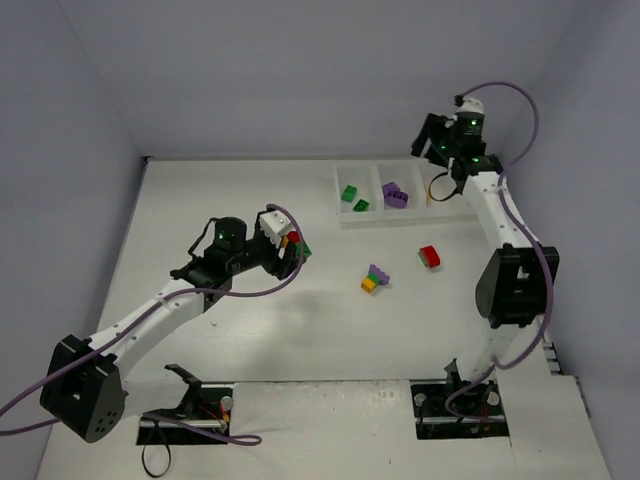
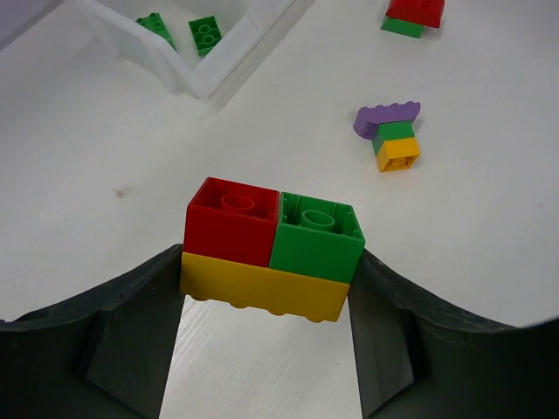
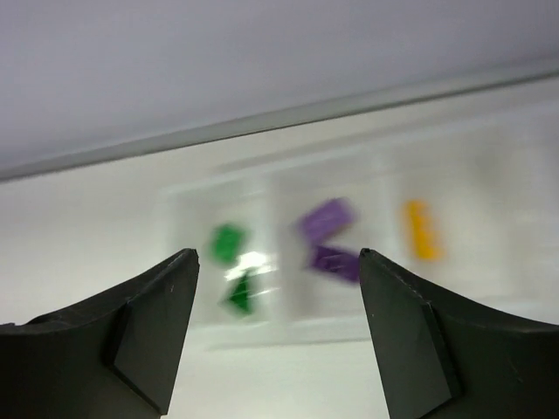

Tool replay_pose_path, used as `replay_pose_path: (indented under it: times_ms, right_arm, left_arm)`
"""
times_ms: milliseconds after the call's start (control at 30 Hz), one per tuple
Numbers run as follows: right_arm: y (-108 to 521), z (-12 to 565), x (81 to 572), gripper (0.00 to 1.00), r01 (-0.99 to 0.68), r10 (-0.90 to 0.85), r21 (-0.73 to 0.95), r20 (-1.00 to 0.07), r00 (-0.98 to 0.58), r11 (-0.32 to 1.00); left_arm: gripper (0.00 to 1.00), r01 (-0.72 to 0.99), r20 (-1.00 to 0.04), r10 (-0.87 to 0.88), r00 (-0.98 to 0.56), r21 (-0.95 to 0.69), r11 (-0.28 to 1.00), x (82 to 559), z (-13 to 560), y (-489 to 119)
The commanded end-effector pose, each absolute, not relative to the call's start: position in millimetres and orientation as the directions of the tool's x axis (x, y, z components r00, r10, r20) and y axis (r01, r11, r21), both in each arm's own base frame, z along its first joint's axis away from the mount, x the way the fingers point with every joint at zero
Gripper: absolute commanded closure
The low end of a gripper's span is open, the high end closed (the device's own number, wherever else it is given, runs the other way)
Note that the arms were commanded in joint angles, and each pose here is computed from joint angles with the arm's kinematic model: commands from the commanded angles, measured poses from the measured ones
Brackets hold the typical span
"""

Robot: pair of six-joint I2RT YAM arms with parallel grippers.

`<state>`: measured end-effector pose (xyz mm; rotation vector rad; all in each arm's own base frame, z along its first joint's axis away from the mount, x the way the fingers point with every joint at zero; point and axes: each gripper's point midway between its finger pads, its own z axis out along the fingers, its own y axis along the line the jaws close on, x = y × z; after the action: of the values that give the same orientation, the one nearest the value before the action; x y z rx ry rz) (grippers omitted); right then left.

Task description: Sort the legos into containers by color

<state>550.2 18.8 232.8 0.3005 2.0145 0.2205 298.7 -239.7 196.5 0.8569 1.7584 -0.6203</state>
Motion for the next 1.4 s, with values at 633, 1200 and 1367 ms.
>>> replay_pose_path:
  times_ms: [633, 1200, 1367]
  right_arm:
    - [333, 274, 324, 0.31, -0.559, 0.065, 0.611, -0.706, -0.706, 0.561]
    - [356, 251, 296, 0.37, -0.598, -0.037, 0.622, -0.677, -0.735, 0.505]
    - [361, 250, 295, 0.4, -0.61, -0.048, 0.619, -0.681, -0.73, 0.495]
  left_arm:
    - [1.0, 0.724, -0.968, 0.238, 0.076, 0.217, 0.655, 318, 262, -230]
    - [1.0, 0.722, -0.977, 0.208, 0.053, 0.181, 0.667, 324, 260, -235]
    - [1.0, 0.728, -0.979, 0.2, 0.049, 0.172, 0.664, 326, 260, -238]
